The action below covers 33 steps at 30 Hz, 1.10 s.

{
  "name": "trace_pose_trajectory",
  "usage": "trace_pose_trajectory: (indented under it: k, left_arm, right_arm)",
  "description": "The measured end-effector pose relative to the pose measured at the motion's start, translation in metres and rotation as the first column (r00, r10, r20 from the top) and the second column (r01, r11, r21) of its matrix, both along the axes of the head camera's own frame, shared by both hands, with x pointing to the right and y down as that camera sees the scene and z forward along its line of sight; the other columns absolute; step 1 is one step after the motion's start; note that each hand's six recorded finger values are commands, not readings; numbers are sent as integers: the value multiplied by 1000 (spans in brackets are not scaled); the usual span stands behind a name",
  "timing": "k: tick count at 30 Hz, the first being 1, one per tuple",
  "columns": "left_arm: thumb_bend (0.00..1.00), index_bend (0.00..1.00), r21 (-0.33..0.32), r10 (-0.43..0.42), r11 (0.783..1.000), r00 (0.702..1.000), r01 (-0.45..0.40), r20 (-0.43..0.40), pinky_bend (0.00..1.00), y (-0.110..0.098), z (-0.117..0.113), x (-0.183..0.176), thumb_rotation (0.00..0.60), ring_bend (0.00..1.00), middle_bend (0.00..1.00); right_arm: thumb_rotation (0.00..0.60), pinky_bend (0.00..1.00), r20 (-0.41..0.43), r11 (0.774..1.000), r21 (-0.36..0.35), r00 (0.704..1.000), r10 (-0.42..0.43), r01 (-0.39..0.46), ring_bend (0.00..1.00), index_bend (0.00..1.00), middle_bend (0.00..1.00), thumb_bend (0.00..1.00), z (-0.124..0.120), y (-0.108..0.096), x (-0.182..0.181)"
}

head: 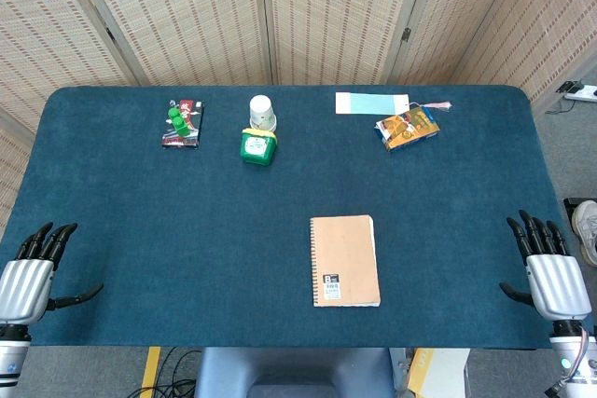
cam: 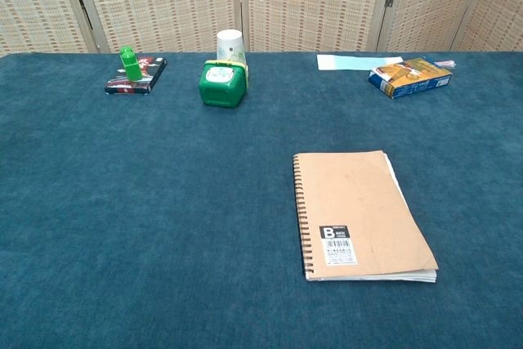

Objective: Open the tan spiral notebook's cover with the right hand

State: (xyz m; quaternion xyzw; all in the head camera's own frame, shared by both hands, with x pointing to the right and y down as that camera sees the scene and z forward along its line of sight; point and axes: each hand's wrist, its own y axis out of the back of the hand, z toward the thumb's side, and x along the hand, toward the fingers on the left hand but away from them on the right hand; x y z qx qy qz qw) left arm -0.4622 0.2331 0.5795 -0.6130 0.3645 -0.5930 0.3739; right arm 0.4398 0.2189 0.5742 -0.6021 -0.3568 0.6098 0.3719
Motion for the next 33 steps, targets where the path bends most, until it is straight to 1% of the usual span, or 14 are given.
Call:
trace_pose_trajectory:
  k: [3, 11, 14, 17, 19, 20, 22, 23, 25, 28, 33]
  left_arm:
    - [72, 91, -2, -12, 1000, 1000, 12, 1, 174, 0, -1, -2, 294, 75, 164]
    - [72, 91, 14, -8, 1000, 1000, 8, 3, 174, 0, -4, 2, 298, 75, 164]
    - [72, 90, 10, -14, 1000, 1000, 14, 2, 174, 0, -4, 0, 329, 75, 164]
    - [72, 85, 8, -29, 1000, 1000, 29, 1, 174, -3, -2, -4, 357, 75, 164]
    - [72, 82, 8, -41, 999, 999, 41, 5, 173, -5, 0, -8, 368, 75, 164]
    - [72, 81, 6, -47, 999, 999, 47, 6, 174, -6, 1, -10, 374, 75, 164]
    - [84, 80, -5, -59, 998, 998, 59, 6, 174, -6, 3, -12, 379, 75, 161]
    - [93, 80, -12, -64, 998, 998, 64, 3, 174, -6, 4, -13, 380, 75, 159]
    - [107, 80, -21, -78, 997, 997, 78, -10, 174, -8, 4, -15, 378, 75, 157]
    - [107, 80, -14, -87, 996, 996, 87, -16, 174, -10, 3, -16, 379, 75, 157]
    - [107, 80, -29, -100, 995, 995, 100, -13, 174, -9, 5, -20, 378, 75, 156]
  right_arm:
    - [600, 0, -3, 1000, -5, 1000, 8, -8, 0, 0, 0, 9, 1, -2, 2]
    - [600, 0, -1, 1000, -12, 1000, -26, 26, 0, 0, 0, 13, 1, 2, -4]
    - [600, 0, 16, 999, -8, 999, -42, 42, 0, 0, 0, 38, 1, 2, -8]
    - [600, 0, 58, 996, -20, 994, -87, 89, 0, 0, 0, 49, 5, 5, -18]
    - [600, 0, 83, 989, -26, 986, -143, 146, 0, 0, 0, 49, 9, 8, -27]
    - [600, 0, 87, 985, -27, 982, -170, 173, 0, 2, 0, 50, 12, 10, -30]
    - [600, 0, 92, 970, -28, 967, -237, 240, 0, 44, 0, 93, 20, 13, -37]
    - [600, 0, 99, 962, -30, 958, -268, 272, 0, 69, 0, 122, 25, 15, -42]
    - [600, 0, 137, 940, -34, 934, -331, 338, 0, 109, 0, 168, 33, 19, -55]
    - [600, 0, 203, 919, -17, 902, -382, 394, 0, 119, 0, 189, 40, 20, -75]
    - [600, 0, 238, 877, 32, 849, -472, 479, 0, 144, 4, 193, 55, 23, -98]
